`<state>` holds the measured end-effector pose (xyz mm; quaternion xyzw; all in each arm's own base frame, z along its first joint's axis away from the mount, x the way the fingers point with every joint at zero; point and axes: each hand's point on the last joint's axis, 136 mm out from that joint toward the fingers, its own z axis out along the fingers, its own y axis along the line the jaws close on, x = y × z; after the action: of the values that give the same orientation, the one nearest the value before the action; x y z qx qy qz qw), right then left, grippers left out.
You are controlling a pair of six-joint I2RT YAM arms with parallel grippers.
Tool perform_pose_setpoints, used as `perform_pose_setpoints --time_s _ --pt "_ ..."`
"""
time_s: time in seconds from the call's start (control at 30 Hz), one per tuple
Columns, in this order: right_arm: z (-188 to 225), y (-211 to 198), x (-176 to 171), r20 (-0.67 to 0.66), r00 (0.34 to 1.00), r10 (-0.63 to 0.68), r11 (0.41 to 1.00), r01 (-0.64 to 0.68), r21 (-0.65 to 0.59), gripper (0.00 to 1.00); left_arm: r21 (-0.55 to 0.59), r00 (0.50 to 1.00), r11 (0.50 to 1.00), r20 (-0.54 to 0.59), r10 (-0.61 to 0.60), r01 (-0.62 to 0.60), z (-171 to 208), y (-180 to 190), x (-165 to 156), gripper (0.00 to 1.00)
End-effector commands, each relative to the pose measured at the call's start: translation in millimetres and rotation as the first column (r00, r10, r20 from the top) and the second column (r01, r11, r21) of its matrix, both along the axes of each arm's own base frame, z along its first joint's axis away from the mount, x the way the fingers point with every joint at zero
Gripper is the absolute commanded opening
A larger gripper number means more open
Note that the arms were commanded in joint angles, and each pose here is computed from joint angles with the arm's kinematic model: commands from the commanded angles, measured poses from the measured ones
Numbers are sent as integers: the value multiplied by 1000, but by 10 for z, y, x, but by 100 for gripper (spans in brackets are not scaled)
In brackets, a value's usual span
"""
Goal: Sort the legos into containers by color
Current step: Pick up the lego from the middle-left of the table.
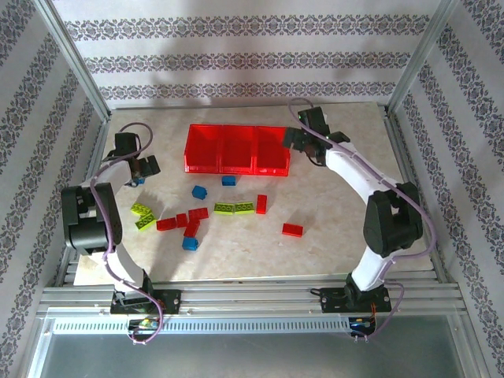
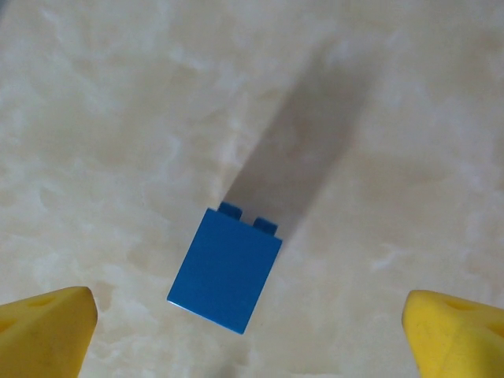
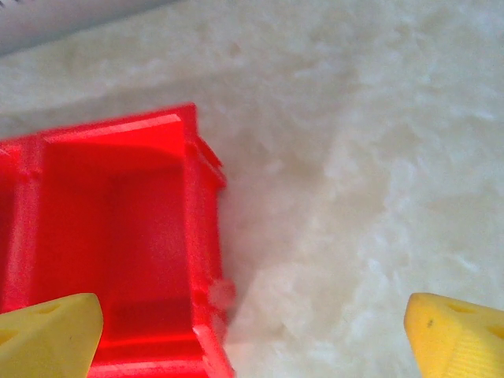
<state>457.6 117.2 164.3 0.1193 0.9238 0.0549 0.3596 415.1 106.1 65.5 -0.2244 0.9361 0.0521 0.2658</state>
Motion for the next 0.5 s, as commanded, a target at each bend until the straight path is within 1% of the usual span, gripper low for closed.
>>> perform_pose_setpoints --time_s 0.0,0.2,0.37,0.47 --pt "-2 -134 -199 16 998 -67 998 68 -19 98 -44 993 998 -109 -43 38 -152 19 -85 100" --pt "34 -280 -484 47 992 -120 992 121 -26 98 -61 990 998 -138 -26 18 -311 145 -14 100" --pt "116 -401 -639 80 984 -157 986 160 -39 98 -80 988 997 -154 -27 15 -425 189 53 95" --pt "177 -469 -698 98 981 -170 983 176 -56 98 -79 985 997 -167 -29 16 -477 213 94 90"
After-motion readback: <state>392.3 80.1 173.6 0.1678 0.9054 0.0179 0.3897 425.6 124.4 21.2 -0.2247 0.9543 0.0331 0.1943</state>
